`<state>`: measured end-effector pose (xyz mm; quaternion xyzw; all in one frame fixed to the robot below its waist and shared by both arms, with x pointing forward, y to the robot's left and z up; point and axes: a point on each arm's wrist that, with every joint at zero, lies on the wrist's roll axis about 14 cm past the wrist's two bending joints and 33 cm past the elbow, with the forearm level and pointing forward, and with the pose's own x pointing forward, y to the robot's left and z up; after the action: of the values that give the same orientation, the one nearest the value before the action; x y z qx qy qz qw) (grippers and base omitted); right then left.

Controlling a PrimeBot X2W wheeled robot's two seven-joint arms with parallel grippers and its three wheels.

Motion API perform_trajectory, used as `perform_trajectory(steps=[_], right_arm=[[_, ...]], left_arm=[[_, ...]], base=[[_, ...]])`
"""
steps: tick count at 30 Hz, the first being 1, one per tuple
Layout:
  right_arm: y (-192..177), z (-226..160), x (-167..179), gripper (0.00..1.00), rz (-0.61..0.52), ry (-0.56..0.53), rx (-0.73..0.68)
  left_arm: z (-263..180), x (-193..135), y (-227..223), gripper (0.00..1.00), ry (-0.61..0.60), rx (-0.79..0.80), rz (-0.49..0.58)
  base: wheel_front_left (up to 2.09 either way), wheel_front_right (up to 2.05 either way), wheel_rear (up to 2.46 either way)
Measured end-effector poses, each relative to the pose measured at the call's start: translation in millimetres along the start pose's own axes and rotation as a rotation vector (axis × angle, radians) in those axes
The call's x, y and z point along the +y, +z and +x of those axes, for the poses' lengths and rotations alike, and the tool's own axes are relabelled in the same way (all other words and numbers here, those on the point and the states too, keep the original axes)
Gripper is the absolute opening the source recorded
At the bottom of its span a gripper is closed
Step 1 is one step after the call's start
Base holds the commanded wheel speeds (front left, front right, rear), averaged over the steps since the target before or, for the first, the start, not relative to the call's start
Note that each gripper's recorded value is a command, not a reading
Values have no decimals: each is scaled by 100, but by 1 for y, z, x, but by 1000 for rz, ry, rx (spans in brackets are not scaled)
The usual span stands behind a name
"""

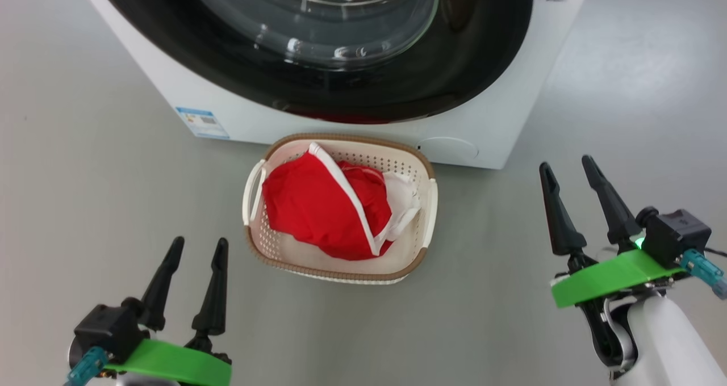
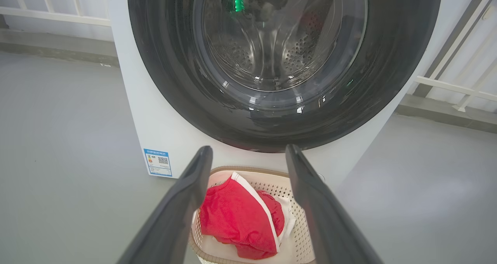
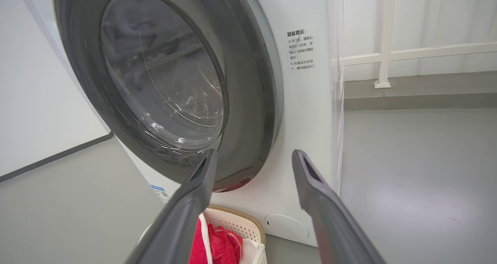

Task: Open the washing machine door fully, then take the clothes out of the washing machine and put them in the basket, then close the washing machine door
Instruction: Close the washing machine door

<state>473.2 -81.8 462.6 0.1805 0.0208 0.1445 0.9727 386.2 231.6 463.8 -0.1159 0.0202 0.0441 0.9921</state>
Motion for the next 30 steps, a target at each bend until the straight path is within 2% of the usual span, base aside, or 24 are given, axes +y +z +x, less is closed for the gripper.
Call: perform_trajectory(steps=[30], right_arm=[[18,-119,-59,100,-19,-260,-25]], left_arm=[[-22,-17,10,100,-77,-27,27]], base=[[0,0,0]])
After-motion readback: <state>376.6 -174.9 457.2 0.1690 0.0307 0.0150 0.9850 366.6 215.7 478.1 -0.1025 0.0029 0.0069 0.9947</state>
